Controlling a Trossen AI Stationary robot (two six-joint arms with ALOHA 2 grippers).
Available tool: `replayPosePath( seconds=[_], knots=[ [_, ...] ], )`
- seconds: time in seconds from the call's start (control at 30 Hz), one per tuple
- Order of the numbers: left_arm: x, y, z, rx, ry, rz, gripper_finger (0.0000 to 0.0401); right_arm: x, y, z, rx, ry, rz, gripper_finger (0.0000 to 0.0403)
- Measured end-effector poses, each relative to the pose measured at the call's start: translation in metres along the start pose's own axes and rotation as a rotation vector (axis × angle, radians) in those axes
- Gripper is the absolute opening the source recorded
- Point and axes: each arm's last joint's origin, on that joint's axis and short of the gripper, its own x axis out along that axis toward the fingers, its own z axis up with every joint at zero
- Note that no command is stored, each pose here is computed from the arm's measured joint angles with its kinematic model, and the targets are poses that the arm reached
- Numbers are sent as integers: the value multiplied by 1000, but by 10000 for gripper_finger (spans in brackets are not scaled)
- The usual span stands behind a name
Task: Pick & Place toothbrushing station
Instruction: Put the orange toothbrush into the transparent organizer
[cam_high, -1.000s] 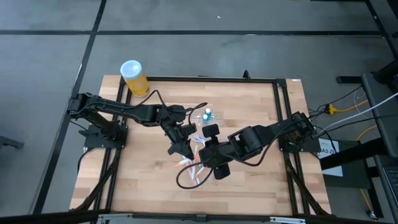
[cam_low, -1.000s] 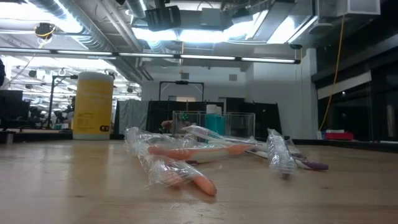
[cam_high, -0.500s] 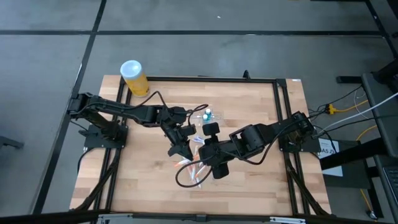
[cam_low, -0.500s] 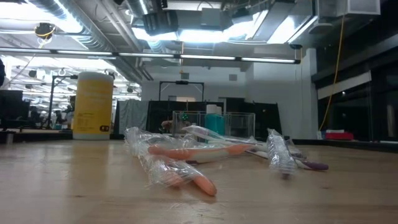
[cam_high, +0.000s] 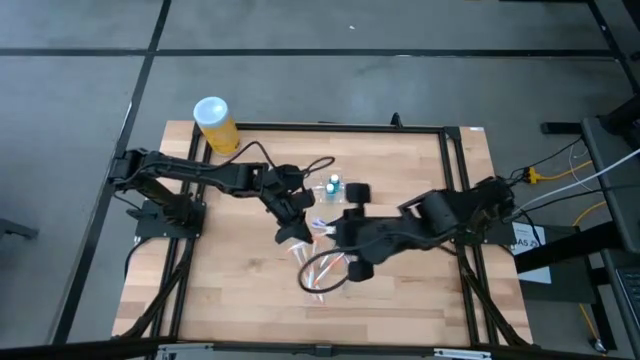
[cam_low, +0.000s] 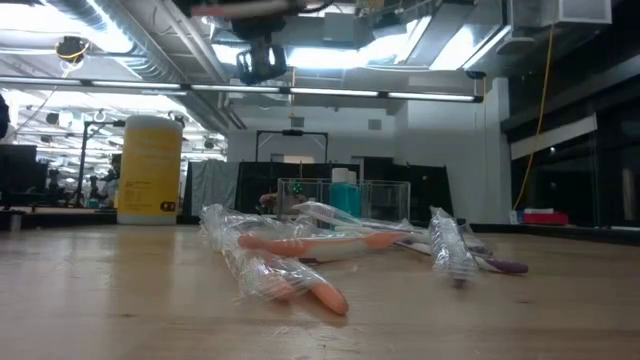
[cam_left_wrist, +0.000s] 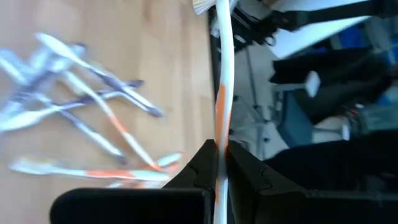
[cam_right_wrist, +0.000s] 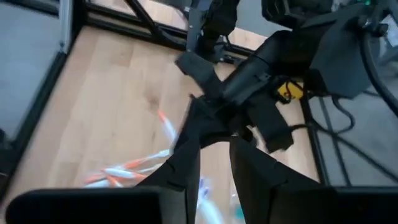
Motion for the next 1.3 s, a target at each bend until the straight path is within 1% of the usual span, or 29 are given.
replayPosePath(
  seconds=[0.17,0.3,0.4,0.53,0.67,0.77,0.8,0.87,0.97,1.07,1.2,1.3],
  knots=[
    [-13,17,10,14,-62,64,12,-28,1,-7,80,4,-30,91],
    [-27,32,19,39,-131,137,12,-38,11,-12,112,11,-26,91],
    [-37,38,29,84,-219,187,12,-43,19,-17,136,43,-22,91],
    [-54,37,45,201,-404,237,12,-49,28,-24,193,66,-64,91],
    [-66,32,59,337,-588,317,12,-57,36,-28,257,52,-100,91],
    [-68,33,62,397,-666,400,12,-60,40,-29,314,43,-100,91],
    [-66,37,60,397,-693,422,12,-60,40,-30,334,46,-101,91],
    [-60,49,50,356,-736,453,12,-62,41,-32,369,50,-113,91],
    [-53,68,30,274,-824,513,12,-66,43,-36,408,62,-125,91],
    [-49,79,7,236,-924,570,12,-69,46,-38,438,64,-120,91],
    [-41,83,-22,235,-1027,644,12,-70,47,-38,477,61,-116,91],
    [-34,84,-40,261,-1053,683,12,-70,47,-38,504,59,-117,91]
  ],
)
